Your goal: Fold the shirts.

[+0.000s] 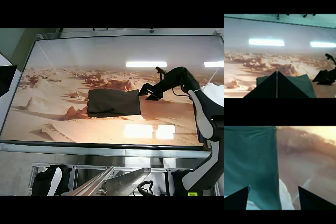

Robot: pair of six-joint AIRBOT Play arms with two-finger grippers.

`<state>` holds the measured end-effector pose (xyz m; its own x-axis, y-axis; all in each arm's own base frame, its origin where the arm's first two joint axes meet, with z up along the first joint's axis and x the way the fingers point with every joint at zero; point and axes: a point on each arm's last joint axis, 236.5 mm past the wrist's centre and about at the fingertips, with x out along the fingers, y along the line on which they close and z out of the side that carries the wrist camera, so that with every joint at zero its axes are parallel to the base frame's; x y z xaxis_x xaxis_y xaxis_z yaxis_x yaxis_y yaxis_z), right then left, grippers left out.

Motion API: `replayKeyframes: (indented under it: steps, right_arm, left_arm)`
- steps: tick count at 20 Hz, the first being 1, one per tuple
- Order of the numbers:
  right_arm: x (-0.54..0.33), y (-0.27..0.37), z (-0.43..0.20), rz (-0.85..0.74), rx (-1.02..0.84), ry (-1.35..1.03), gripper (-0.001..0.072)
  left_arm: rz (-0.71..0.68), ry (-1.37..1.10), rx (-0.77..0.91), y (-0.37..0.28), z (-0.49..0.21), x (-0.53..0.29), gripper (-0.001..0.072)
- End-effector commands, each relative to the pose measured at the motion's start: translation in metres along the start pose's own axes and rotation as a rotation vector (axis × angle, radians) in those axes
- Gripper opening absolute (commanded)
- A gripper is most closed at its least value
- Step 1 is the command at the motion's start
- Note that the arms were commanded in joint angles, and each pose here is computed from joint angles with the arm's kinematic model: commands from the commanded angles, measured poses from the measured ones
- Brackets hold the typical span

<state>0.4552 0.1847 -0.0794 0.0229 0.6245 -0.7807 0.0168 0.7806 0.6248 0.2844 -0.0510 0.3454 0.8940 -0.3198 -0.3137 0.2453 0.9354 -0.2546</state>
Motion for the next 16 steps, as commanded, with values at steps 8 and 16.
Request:
replayKeyframes:
  steps: [8,16]
  right_arm:
    - [0.067,0.035,-0.015,0.077,-0.032,0.052,0.0388]
    - [-0.002,0.099,0.016,0.139,-0.147,-0.07,0.0025]
  left_arm:
    - [0.001,0.004,-0.013,0.001,-0.001,0.001,0.0015]
    - [0.002,0.006,-0.012,0.001,-0.001,0.001,0.0015]
